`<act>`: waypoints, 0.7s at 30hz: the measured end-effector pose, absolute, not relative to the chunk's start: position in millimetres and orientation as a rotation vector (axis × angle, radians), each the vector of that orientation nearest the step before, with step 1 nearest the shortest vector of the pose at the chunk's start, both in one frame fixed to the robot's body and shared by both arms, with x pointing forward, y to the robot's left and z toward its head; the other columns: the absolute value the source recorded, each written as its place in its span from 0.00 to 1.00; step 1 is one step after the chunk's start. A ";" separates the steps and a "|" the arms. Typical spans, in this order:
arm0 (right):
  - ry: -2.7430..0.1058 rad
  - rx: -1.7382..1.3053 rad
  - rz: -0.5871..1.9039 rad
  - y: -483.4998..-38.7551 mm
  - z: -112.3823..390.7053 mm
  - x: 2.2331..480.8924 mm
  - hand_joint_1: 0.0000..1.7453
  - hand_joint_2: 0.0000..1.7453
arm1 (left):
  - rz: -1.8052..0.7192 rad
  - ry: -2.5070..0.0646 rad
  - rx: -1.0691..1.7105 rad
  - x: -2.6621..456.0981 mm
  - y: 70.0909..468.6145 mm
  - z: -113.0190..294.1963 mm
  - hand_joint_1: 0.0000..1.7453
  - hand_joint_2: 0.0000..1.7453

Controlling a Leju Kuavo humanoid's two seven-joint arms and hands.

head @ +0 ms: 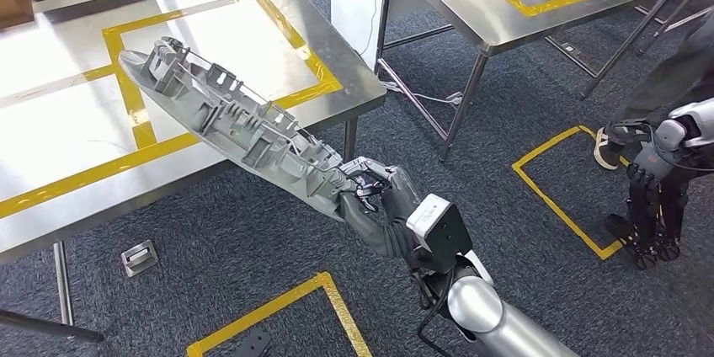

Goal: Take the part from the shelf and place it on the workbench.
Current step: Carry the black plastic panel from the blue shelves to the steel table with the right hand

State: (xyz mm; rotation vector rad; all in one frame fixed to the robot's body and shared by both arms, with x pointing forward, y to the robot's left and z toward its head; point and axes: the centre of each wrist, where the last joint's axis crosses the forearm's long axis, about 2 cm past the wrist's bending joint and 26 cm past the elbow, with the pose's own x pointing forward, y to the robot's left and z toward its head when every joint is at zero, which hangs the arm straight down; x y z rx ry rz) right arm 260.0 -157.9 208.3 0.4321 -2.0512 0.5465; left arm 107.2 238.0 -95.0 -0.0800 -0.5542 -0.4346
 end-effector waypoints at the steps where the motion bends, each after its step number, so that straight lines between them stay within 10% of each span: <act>1: -2.050 0.431 0.546 -158.0 207.9 260.0 1.00 1.00 | -0.435 -0.554 -0.080 106.9 238.0 -95.1 0.00 1.00; 21: -2.051 0.427 0.549 -157.8 208.1 261.8 1.00 1.00 | -0.435 -0.555 -0.080 107.0 238.8 -95.1 0.00 1.00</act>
